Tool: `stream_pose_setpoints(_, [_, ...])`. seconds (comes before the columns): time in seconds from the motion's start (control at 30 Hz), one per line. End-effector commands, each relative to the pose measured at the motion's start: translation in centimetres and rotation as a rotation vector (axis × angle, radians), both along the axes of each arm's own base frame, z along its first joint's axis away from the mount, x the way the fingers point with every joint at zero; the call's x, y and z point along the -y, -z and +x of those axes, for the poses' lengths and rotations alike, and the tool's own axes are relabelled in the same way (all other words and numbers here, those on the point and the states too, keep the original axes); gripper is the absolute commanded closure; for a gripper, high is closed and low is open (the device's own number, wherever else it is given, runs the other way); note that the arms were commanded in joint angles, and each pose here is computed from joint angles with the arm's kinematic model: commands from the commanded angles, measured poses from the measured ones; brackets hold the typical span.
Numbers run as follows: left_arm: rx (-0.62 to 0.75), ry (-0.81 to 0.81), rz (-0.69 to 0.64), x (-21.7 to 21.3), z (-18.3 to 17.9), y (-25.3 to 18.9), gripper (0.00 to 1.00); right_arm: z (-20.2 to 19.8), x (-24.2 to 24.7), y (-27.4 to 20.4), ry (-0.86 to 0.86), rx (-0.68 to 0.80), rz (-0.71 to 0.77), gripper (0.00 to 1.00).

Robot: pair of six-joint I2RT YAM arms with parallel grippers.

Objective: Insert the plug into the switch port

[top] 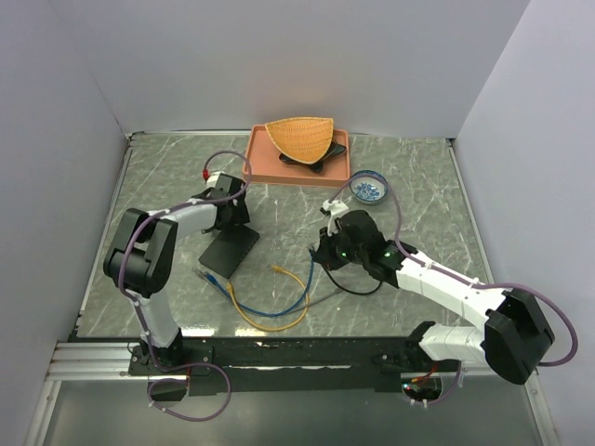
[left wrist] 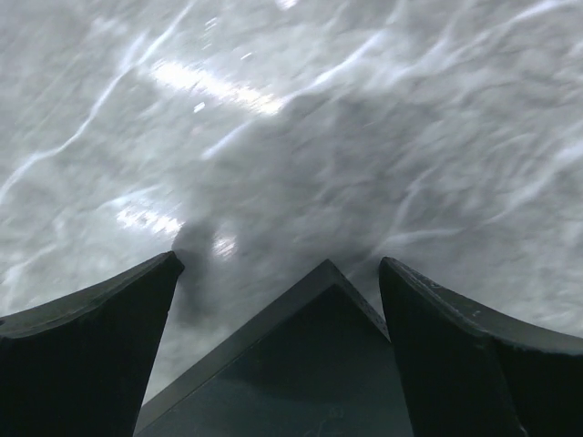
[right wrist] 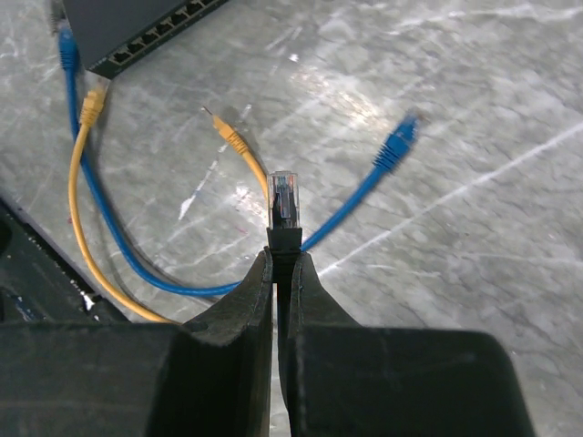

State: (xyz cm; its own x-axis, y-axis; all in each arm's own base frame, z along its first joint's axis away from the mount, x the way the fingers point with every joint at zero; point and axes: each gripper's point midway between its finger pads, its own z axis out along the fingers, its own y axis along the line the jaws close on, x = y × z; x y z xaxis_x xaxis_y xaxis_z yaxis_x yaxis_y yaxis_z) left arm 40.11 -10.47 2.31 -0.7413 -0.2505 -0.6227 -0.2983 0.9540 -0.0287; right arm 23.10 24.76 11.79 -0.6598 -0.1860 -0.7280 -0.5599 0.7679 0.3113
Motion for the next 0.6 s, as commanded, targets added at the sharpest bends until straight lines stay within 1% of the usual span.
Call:
stream_pose_setpoints(0.0, [0.018, -0.046, 0.003, -1.5, -0.9, -2.2, 0.01, 1.1, -2.2, -3.2, -0.025, 0.083, 0.031, 1.0])
stream_pose_setpoints(0.1, [0.112, -0.035, -0.03, -1.2, -0.2, -5.9, 0.01, 1.1, -2.8, -4.1, -0.046, 0.111, 0.019, 1.0])
stream_pose_setpoints(0.13, [0.161, -0.03, -0.055, -1.0, -0.1, -7.9, 0.01, 1.0, -2.9, -4.3, -0.051, 0.115, 0.013, 1.0])
stream_pose_setpoints(0.17, [0.18, -0.022, -0.076, -0.8, -0.3, -8.8, 0.03, 1.0, -3.0, -4.4, -0.052, 0.121, 0.005, 1.0])
stream_pose_setpoints(0.2, [0.201, -0.004, -0.088, -0.5, -0.4, -9.8, 0.03, 0.9, -3.4, -4.9, -0.071, 0.138, 0.003, 1.0])
stream_pose_setpoints(0.23, [0.251, 0.004, -0.117, -0.4, -0.6, -11.9, 0.03, 0.9, -3.5, -5.1, -0.074, 0.145, -0.001, 1.0])
stream_pose_setpoints(0.3, [0.282, 0.036, -0.165, 0.2, -1.3, -13.3, 0.04, 0.6, -4.1, -5.7, -0.103, 0.159, -0.001, 1.0])
stream_pose_setpoints(0.33, [0.328, 0.047, -0.191, 0.3, -1.7, -15.0, 0.04, 0.6, -4.3, -5.8, -0.115, 0.161, -0.001, 1.0])
stream_pose_setpoints(0.4, [0.344, 0.051, -0.229, 0.5, -2.6, -15.7, 0.04, 0.4, -4.9, -6.0, -0.141, 0.166, -0.003, 1.0])
stream_pose_setpoints(0.43, [0.374, 0.045, -0.245, 0.3, -3.1, -16.8, 0.04, 0.2, -5.4, -6.2, -0.161, 0.168, -0.001, 1.0])
stream_pose_setpoints(0.5, [0.373, 0.024, -0.265, 0.0, -4.2, -16.1, 0.04, 0.1, -6.1, -6.2, -0.186, 0.17, -0.003, 1.0])
stream_pose_setpoints(0.53, [0.397, 0.014, -0.273, -0.3, -4.7, -16.6, 0.04, -0.3, -6.7, -6.3, -0.208, 0.17, -0.001, 1.0])
stream_pose_setpoints(0.57, [0.38, 0.0, -0.268, -0.7, -5.4, -15.3, 0.04, -0.4, -7.1, -6.3, -0.22, 0.171, -0.002, 1.0])
